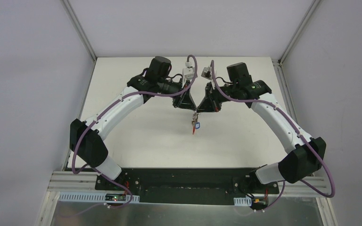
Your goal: Put the keys on the keyring
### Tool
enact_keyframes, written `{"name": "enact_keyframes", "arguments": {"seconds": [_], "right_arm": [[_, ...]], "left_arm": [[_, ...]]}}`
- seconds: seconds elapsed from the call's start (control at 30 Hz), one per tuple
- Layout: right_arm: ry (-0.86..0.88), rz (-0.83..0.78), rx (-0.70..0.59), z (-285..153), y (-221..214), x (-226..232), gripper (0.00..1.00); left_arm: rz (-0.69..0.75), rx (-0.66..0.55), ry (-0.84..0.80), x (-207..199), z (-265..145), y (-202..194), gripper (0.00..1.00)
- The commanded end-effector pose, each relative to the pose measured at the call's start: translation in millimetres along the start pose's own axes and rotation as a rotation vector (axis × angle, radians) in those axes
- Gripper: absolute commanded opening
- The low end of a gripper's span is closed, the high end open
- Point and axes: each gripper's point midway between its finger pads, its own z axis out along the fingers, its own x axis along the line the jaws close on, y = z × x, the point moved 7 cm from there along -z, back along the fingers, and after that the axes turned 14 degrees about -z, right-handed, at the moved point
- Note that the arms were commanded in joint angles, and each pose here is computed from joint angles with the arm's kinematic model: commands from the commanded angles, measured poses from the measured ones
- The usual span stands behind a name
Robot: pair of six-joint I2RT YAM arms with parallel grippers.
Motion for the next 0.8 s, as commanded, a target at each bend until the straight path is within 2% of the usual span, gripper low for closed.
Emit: {"name": "enact_keyframes", "arguments": {"seconds": [0.0,0.13,0.2,0.4,0.67,0.77], "right_arm": [[-0.018,-0.027,-0.124,-19,15,-2,0.2],[-0.021,-0.007,-0.183,-33,16,-4,0.32],[-0.018,0.001,-0.203,-36,16,-5,0.35],[-0.001,0.005,-0.236,-39,20,-7,0.36],[-0.008,-0.01,-0.237,-40,19,-10,0.36],[0.004,-0.015,-0.245,-42,19,-9,0.33]], "left_arm": [[-0.005,-0.082,-0.07,-10,-6,17,0.0],[-0.058,-0.156,-0.117,-12,-10,27,0.0],[-0.078,-0.189,-0.15,-15,-11,31,0.0],[-0.112,-0.273,-0.233,-21,-9,39,0.0],[-0.112,-0.28,-0.254,-25,-11,38,0.0],[-0.109,-0.282,-0.257,-25,-11,38,0.0]]}}
